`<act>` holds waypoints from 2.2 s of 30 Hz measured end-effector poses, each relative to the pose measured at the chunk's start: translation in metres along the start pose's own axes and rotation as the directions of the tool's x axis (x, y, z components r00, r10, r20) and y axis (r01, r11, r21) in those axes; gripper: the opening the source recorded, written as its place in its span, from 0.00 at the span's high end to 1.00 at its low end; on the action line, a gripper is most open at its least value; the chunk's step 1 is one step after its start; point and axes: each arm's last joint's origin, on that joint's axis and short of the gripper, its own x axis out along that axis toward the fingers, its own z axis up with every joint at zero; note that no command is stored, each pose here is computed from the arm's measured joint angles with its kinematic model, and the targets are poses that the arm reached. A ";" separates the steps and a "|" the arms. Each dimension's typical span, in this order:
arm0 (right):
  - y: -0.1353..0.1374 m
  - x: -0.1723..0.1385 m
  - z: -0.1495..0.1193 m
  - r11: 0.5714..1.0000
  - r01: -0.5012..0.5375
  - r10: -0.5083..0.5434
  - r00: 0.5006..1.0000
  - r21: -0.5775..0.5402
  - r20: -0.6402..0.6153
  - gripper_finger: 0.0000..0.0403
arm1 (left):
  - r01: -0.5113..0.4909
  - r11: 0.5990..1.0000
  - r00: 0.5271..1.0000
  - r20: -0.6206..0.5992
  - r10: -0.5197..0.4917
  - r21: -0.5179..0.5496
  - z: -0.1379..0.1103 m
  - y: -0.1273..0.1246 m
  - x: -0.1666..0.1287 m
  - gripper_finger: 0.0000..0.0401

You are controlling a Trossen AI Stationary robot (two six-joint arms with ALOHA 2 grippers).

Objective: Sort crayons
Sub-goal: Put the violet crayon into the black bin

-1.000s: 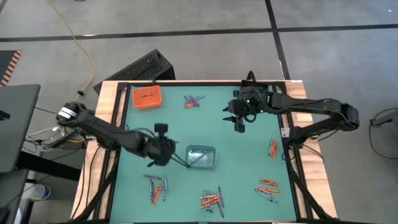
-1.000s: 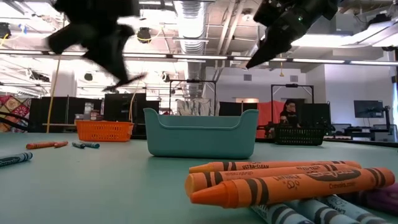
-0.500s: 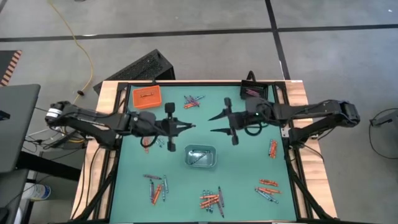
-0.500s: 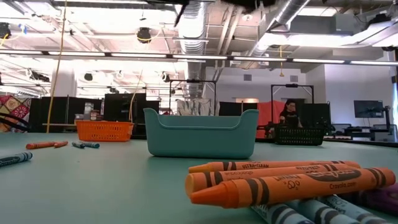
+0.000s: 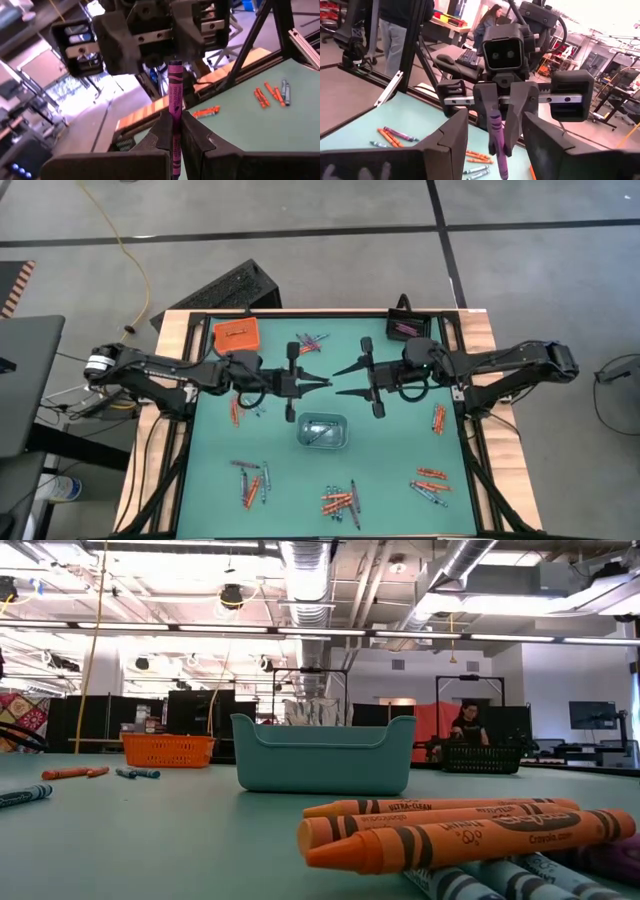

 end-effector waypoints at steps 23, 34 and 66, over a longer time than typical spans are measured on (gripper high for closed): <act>0.002 0.014 -0.011 1.000 -0.021 0.021 1.000 0.007 -0.001 0.88 | -0.022 0.996 0.998 0.057 0.017 0.082 -0.006 -0.001 0.013 1.00; -0.006 0.012 -0.017 0.999 0.030 -0.029 0.998 0.018 -0.057 0.98 | -0.084 0.992 0.996 -0.019 0.086 0.097 -0.011 0.001 0.013 0.85; -0.175 -0.138 -0.182 0.727 0.686 -0.323 0.379 0.029 -0.867 0.99 | -0.140 0.978 0.770 -0.604 0.205 0.153 -0.054 -0.009 -0.008 0.58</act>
